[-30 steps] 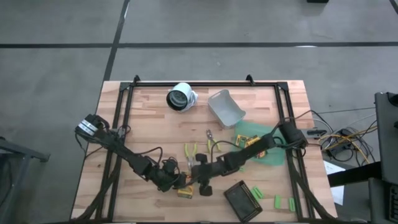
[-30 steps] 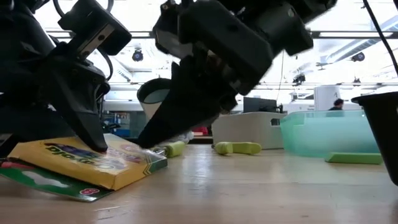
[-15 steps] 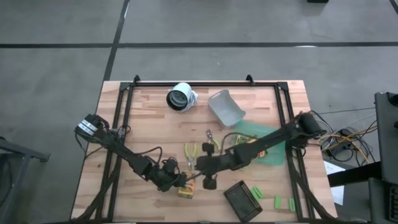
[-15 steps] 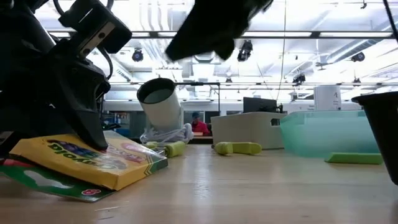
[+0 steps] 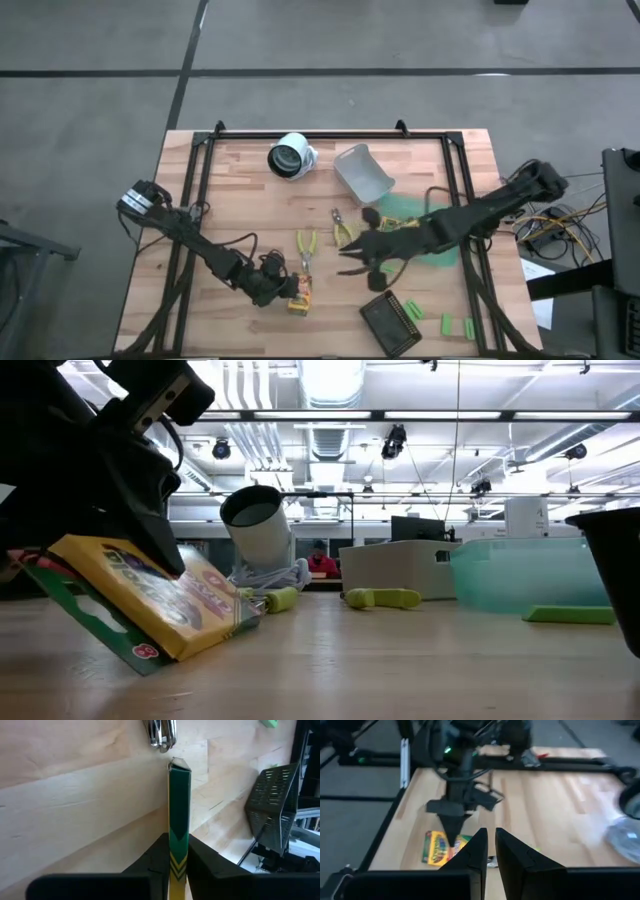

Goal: Pick & Place School Supplies
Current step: Put the yellow crayon box into the green bin

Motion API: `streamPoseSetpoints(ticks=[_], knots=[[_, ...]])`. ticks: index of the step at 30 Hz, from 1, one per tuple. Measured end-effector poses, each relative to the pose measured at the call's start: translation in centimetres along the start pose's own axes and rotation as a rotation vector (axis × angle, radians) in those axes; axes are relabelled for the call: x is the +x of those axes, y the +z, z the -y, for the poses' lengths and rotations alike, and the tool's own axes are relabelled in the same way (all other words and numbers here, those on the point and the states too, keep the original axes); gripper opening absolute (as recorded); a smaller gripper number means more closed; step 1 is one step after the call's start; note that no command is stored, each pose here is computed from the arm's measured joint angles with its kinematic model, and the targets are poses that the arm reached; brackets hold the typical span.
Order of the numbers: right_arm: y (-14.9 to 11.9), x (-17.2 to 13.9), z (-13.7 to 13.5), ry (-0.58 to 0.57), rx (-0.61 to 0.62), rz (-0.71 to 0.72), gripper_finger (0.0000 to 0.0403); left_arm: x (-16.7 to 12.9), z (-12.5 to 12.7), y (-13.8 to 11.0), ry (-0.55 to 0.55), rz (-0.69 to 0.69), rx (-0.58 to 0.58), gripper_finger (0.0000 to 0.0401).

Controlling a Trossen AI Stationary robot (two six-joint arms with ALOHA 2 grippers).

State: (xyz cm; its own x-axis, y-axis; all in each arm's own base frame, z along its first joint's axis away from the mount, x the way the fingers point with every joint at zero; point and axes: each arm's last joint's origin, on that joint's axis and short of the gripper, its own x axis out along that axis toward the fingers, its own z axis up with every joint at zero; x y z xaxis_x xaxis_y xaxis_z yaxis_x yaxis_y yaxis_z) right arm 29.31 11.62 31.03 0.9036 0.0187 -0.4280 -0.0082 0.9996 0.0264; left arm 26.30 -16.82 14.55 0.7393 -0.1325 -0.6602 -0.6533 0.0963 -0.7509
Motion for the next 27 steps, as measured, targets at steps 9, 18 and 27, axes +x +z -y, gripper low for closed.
streamPoseSetpoints(ticks=[9,18,27], knots=[[-1.8,-5.4,2.4,-0.111,0.029,0.095,0.0033,-0.4,0.9,-0.1,-0.048,-0.013,-0.016,0.0043],[-4.8,-8.0,4.3,-0.192,0.074,0.14,0.0033,-2.9,2.9,0.4,-0.178,0.081,-0.002,0.0043],[-6.9,-8.7,5.0,-0.186,0.089,0.167,0.0033,-7.6,5.7,2.1,-0.347,0.319,0.171,0.0042]])
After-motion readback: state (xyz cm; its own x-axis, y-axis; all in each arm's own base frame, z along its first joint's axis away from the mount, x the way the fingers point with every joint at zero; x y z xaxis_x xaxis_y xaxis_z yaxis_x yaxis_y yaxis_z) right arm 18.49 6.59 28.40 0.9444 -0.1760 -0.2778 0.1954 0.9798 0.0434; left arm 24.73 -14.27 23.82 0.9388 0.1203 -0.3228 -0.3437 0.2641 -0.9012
